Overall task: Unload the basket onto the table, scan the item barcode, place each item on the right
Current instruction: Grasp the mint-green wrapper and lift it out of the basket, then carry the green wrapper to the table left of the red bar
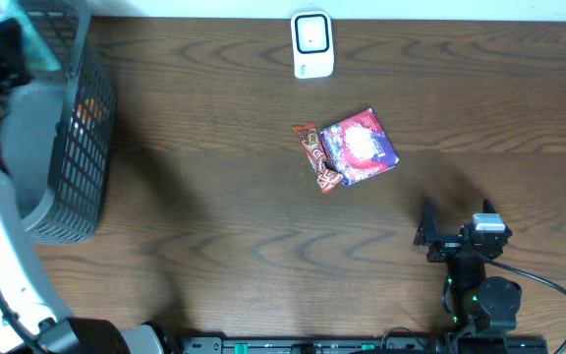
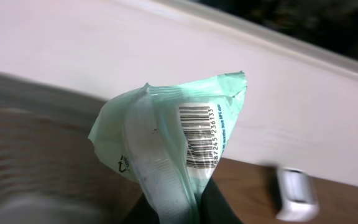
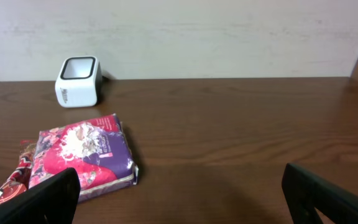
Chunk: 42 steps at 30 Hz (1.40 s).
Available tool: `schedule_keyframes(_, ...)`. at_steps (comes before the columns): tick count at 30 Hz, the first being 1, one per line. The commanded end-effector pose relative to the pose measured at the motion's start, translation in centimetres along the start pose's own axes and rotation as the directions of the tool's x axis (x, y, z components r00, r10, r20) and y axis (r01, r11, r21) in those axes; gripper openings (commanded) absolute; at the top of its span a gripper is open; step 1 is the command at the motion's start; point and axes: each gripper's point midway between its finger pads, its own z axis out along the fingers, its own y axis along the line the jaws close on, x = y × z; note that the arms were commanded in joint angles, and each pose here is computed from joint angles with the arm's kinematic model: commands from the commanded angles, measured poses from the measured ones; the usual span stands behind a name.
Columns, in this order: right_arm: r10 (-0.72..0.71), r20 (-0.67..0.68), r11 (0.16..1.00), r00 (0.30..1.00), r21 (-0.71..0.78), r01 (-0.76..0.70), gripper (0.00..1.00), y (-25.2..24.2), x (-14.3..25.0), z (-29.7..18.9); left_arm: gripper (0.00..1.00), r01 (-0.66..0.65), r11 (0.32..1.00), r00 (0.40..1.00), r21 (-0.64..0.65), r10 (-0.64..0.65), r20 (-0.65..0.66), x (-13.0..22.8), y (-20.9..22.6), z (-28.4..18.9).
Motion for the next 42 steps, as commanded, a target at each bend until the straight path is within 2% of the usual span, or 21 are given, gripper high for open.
schedule_keyframes(1, 0.014, -0.003, 1.000, 1.000, 0.000, -0.014, 0.99, 0.0, 0.1, 0.0, 0.07, 0.018, 0.981, 1.000, 0.192, -0.016, -0.016, -0.1, -7.6, 0.4)
schedule_keyframes(4, 0.014, -0.002, 1.000, 1.000, 0.000, -0.014, 0.99, 0.0, 0.1, 0.0, 0.08, 0.004, 0.958, 0.999, 0.286, 0.010, -0.049, 1.1, -12.2, 1.0)
schedule_keyframes(11, 0.014, -0.002, 1.000, 1.000, 0.000, -0.014, 0.99, 0.0, 0.1, 0.0, 0.08, 0.118, 0.896, 0.974, 0.428, -0.020, -0.226, 5.6, -20.5, 1.3)
schedule_keyframes(17, 0.014, -0.002, 1.000, 1.000, 0.000, -0.014, 0.99, 0.0, 0.1, 0.0, 0.08, 0.178, 0.860, 0.929, 0.478, 0.013, -0.370, 9.8, -25.0, 0.4)
schedule_keyframes(21, 0.014, -0.002, 1.000, 1.000, 0.000, -0.014, 0.99, 0.0, 0.1, 0.0, 0.07, 0.215, 0.862, 0.886, 0.460, 0.025, -0.462, 12.5, -26.1, 0.1)
schedule_keyframes(27, 0.014, -0.002, 1.000, 1.000, 0.000, -0.014, 0.99, 0.0, 0.1, 0.0, 0.08, 0.223, 0.908, 0.807, 0.354, 0.031, -0.590, 17.3, -25.9, 1.2)
schedule_keyframes(35, 0.014, -0.002, 1.000, 1.000, 0.000, -0.014, 0.99, 0.0, 0.1, 0.0, 0.07, 0.149, 0.963, 0.688, 0.226, 0.064, -0.723, 25.3, -26.1, 4.1)
schedule_keyframes(39, 0.014, -0.002, 1.000, 1.000, 0.000, -0.014, 0.99, 0.0, 0.1, 0.0, 0.07, 0.132, 0.991, 0.639, 0.013, -0.075, -0.766, 29.0, -25.0, 5.8)
schedule_keyframes(42, 0.014, -0.002, 1.000, 1.000, 0.000, -0.014, 0.99, 0.0, 0.1, 0.0, 0.08, 0.157, 0.975, 0.595, -0.157, -0.220, -0.773, 32.0, -24.6, 6.7)
